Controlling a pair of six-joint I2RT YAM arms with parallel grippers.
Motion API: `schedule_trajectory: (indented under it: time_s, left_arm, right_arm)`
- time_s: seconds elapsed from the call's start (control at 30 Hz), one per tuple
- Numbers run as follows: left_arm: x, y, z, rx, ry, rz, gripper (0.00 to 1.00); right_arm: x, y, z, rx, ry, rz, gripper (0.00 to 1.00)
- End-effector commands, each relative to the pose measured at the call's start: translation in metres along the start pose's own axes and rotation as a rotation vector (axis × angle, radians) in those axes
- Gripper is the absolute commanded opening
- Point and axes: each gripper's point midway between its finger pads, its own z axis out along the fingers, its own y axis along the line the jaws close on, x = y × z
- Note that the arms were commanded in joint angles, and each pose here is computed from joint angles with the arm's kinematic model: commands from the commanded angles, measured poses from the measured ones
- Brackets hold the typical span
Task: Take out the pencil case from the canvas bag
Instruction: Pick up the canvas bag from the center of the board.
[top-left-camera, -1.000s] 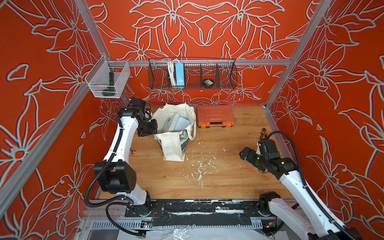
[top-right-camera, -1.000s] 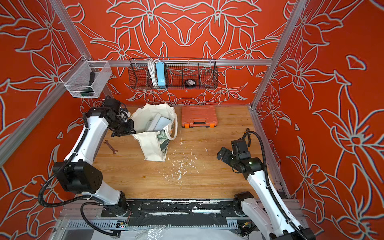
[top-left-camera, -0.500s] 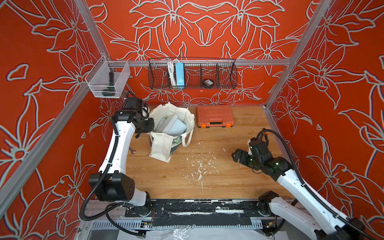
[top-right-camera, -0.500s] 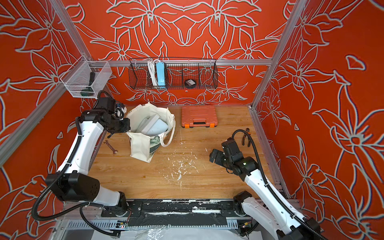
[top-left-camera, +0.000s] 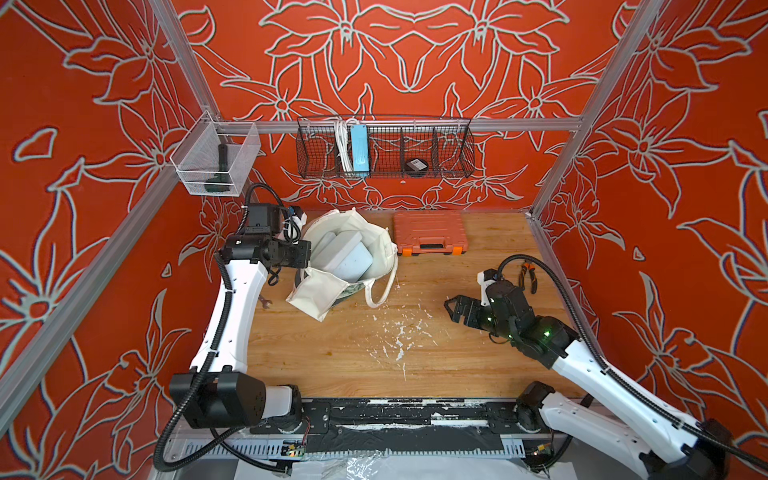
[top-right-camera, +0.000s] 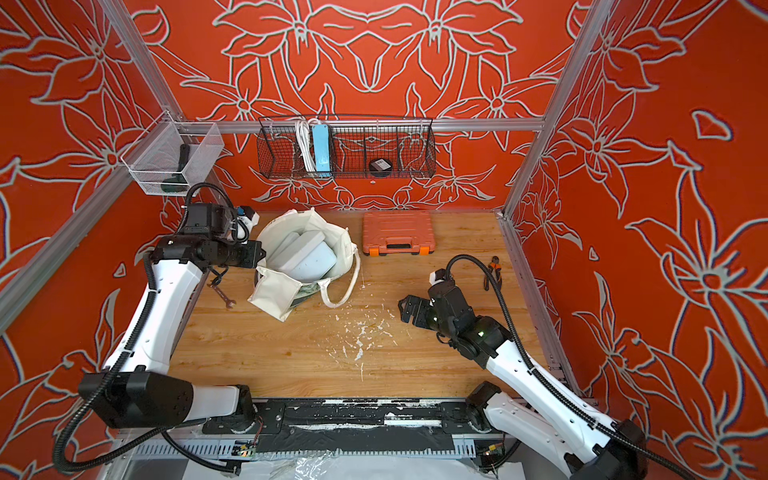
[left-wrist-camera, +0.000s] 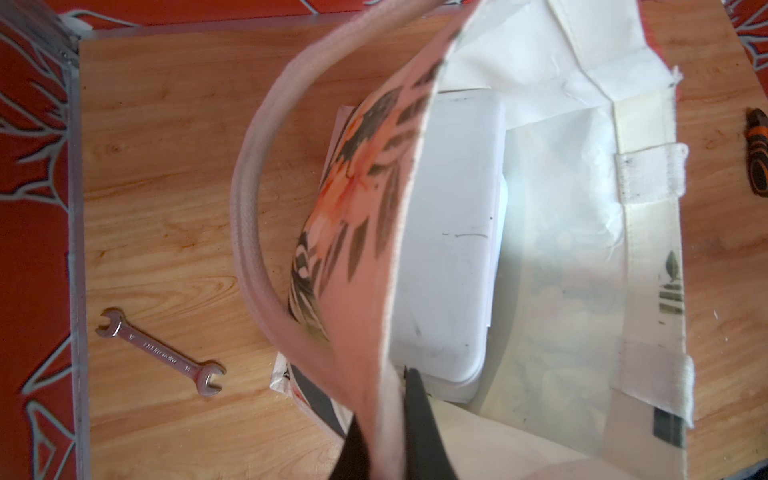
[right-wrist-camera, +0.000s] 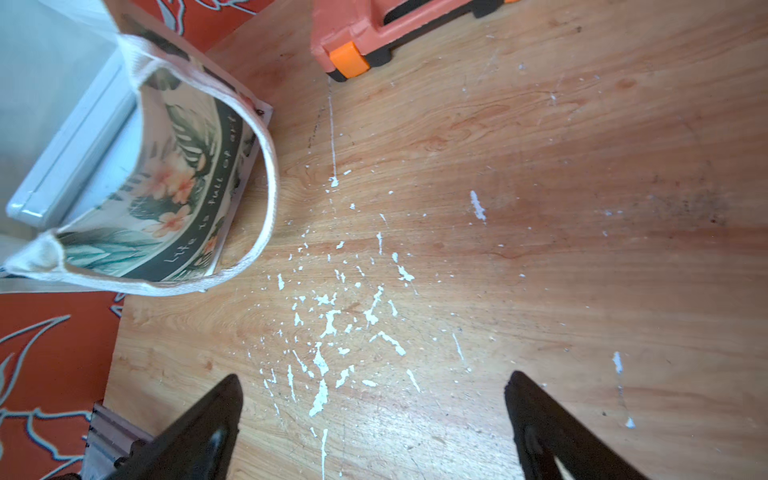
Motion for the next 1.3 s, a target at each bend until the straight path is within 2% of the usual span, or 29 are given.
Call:
schedule_trajectory:
  time_s: [0.0,0.17,0.3,0.5,0.67,0.8,1.0,1.1,1.27]
  left_arm:
    - [-0.034,-0.022,-0.029,0.072,-0.207,0.169,0.00]
    - [-0.032,-0.027,-0.035,0.076,-0.245,0.230,0.00]
    - [-0.025,-0.044,-0.040,0.166,-0.254,0.245,0.00]
    - [-0.016,-0.059,-0.044,0.248,-0.267,0.189,0.00]
    - [-0.005,-0.069,-0.041,0.326,-0.238,0.126,0.00]
    - [0.004,-0.078,-0.041,0.374,-0.238,0.130,0.00]
    - [0.026,-0.083,-0.044,0.380,-0.226,0.176,0.00]
    - [0.032,-0.083,-0.040,0.382,-0.224,0.135,0.00]
    - [0.043,-0.093,-0.040,0.452,-0.244,0.077,0.00]
  right_arm:
    - [-0.018,0.028,-0.003,-0.066,-0.095,-0.014,0.99]
    - [-0.015,0.067,0.004,-0.120,-0.099,-0.077,0.99]
    - [-0.011,0.101,0.011,-0.152,-0.113,-0.131,0.99]
    - [-0.002,0.158,0.020,-0.226,-0.130,-0.176,0.98]
    - [0.019,0.200,0.033,-0.278,-0.115,-0.199,0.99]
    - [0.037,0.216,0.051,-0.312,-0.086,-0.168,0.98]
    - [0.047,0.217,0.068,-0.312,-0.087,-0.071,0.98]
    - [0.050,0.209,0.077,-0.241,-0.079,-0.034,0.98]
    - [0.058,0.207,0.087,-0.249,-0.091,0.061,0.98]
